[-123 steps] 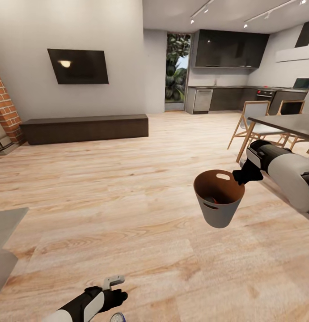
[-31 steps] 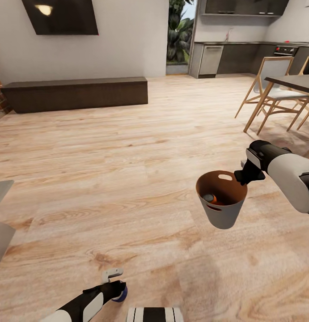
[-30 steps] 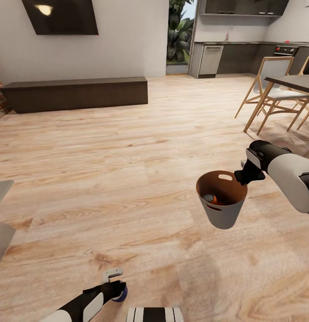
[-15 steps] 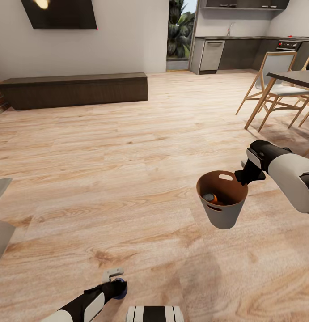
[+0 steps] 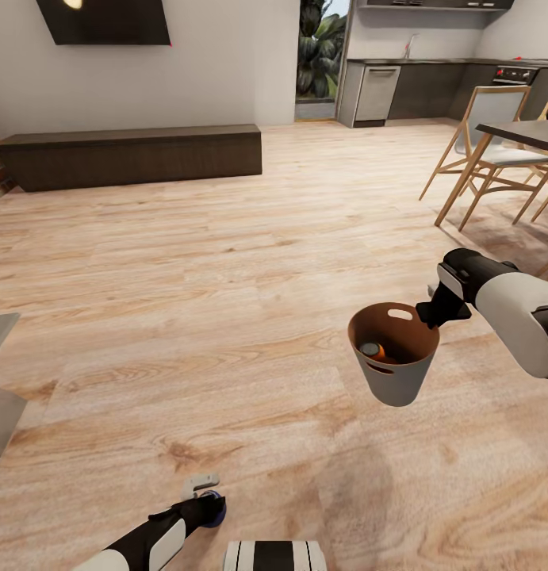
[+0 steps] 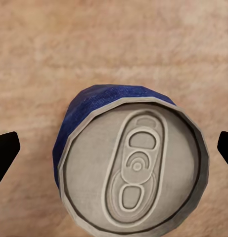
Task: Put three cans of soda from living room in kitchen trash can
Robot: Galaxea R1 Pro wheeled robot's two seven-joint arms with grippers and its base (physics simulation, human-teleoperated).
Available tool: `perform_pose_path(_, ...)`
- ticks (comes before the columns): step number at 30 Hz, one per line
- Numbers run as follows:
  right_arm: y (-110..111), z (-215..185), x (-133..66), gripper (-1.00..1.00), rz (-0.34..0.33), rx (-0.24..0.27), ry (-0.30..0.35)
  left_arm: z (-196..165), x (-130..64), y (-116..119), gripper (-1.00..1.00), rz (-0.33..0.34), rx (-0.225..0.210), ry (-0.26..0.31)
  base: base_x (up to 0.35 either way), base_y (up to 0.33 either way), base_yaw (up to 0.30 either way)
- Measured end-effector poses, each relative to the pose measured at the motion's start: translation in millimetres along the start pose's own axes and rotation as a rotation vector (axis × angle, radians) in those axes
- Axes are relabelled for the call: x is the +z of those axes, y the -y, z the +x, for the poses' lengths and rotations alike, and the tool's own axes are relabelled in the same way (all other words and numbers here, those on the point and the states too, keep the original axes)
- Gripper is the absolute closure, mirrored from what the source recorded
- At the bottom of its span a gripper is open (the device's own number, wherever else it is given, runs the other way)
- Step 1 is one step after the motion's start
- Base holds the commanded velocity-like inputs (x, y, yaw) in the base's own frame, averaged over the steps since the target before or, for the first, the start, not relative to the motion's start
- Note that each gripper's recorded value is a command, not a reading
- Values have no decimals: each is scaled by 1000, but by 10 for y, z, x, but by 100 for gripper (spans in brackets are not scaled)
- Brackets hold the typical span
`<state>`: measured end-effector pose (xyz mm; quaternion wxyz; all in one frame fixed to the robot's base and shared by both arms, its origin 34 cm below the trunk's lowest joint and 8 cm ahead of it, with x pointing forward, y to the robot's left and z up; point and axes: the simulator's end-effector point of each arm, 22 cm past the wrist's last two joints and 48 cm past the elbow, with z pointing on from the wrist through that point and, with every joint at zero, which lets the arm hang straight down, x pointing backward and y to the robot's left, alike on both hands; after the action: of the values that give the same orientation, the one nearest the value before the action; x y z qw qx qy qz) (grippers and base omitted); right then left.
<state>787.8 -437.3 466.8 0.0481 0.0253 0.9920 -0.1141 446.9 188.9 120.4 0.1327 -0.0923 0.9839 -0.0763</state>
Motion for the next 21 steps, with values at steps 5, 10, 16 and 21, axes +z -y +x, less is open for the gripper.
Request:
perform_pose_path(5,-5,0,0,100,-4,3,0,1,0,-1,-100,0,0,0,0,0,0)
perform_pose_path(10,1,0,0,100,0,0,0,0,0,3,100,1,-2,1,0,0,0)
perform_pose_path(16,-7,0,-1,100,-3,2,0,3,-1,-10,100,-5,-3,1,0,0,0)
perform_pose_path(21,3,-5,-29,100,-2,2,4,-13,-11,-13,100,-8,-1,5,0,0,0)
